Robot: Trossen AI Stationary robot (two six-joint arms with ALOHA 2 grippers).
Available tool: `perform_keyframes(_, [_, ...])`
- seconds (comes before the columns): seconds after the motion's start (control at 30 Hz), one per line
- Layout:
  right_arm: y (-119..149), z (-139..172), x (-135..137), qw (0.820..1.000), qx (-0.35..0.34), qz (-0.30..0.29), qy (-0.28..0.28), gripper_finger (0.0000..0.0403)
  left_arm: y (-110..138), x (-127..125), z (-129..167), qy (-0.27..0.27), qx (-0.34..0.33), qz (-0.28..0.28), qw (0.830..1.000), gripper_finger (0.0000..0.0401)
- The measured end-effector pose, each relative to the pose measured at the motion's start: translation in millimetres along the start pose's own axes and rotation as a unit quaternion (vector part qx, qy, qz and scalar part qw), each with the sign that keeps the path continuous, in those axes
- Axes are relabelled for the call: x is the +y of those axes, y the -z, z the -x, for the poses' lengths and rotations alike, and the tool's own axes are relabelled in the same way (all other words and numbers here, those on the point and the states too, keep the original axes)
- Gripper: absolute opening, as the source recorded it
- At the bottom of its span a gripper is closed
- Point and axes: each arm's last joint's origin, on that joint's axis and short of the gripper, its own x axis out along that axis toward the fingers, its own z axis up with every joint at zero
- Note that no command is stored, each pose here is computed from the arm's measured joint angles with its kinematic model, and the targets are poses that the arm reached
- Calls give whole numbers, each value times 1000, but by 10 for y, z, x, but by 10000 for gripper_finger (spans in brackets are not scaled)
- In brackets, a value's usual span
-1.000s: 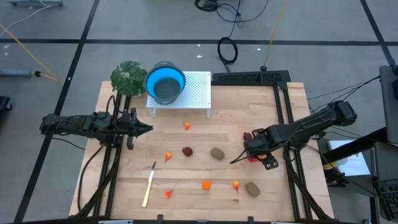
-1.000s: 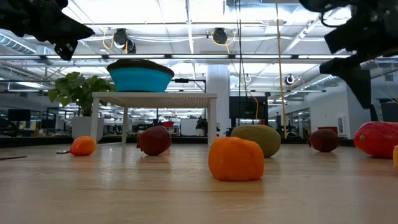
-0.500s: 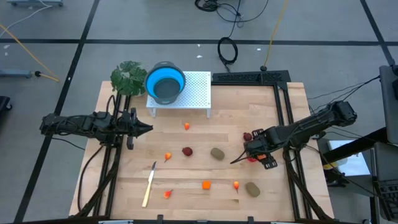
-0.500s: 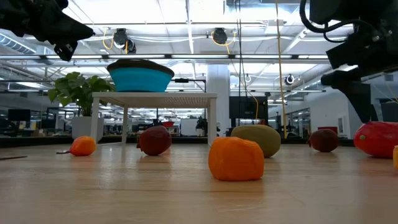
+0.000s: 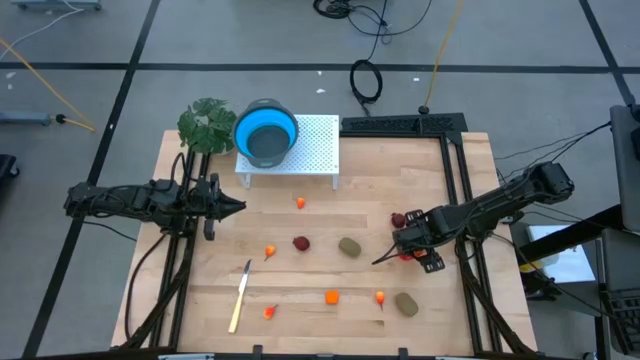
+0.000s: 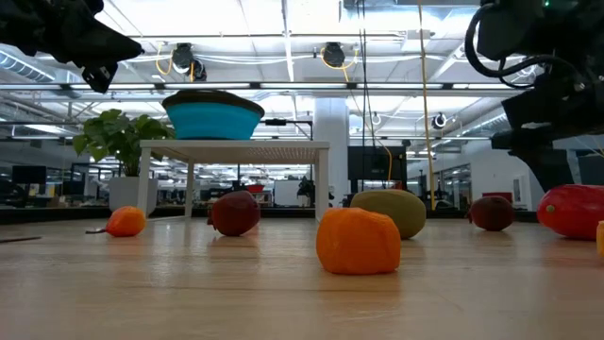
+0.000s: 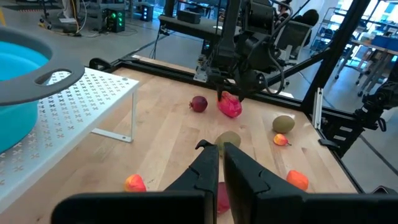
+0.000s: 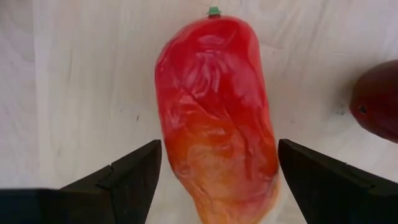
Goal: Pick & Place Fruit
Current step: Put the red mango into the blue strainer bowl on the shelf
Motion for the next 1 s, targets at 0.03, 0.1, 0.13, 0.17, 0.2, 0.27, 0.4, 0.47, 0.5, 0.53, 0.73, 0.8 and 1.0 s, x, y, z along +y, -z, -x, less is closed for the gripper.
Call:
perform_keyframes(0.03, [0, 0, 0, 1000, 0, 0, 0, 314, 0, 0, 0, 0, 0, 0, 1000, 21])
perform_keyframes(0.1, [0, 0, 0, 1000, 0, 0, 0, 314, 0, 0, 0, 0, 0, 0, 1000, 21])
perform_keyframes(0.13, [0, 0, 0, 1000, 0, 0, 0, 313, 0, 0, 0, 0, 0, 0, 1000, 21])
perform_keyframes(0.17, [0, 0, 0, 1000, 0, 0, 0, 313, 0, 0, 0, 0, 0, 0, 1000, 21])
perform_keyframes(0.2, [0, 0, 0, 1000, 0, 0, 0, 313, 0, 0, 0, 0, 0, 0, 1000, 21])
perform_keyframes(0.27, [0, 0, 0, 1000, 0, 0, 0, 313, 0, 0, 0, 0, 0, 0, 1000, 21])
perform_keyframes(0.4, [0, 0, 1, 1000, 0, 0, 0, 313, 0, 0, 0, 0, 0, 2, 1000, 21])
perform_keyframes(0.47, [0, 0, 1, 1000, 0, 0, 0, 311, 0, 0, 0, 0, 0, 2, 1000, 21])
perform_keyframes(0.5, [0, 0, 1, 1000, 0, 0, 0, 307, 0, 0, 0, 0, 0, 2, 1000, 21])
perform_keyframes(0.53, [0, 0, 1, 1000, 0, 0, 0, 301, 0, 0, 0, 0, 0, 2, 1000, 21])
perform_keyframes(0.73, [0, 0, 1, 1000, 0, 0, 0, 249, 0, 0, 0, 0, 0, 2, 1000, 21])
perform_keyframes(0.8, [-1, 2, 2, 1000, 0, 0, 0, 237, 0, 0, 0, 0, 0, 2, 1000, 21])
perform_keyframes(1.0, [-32, 101, 5, 998, -10, -58, -2, 230, 0, 0, 0, 0, 0, 4, 1000, 21])
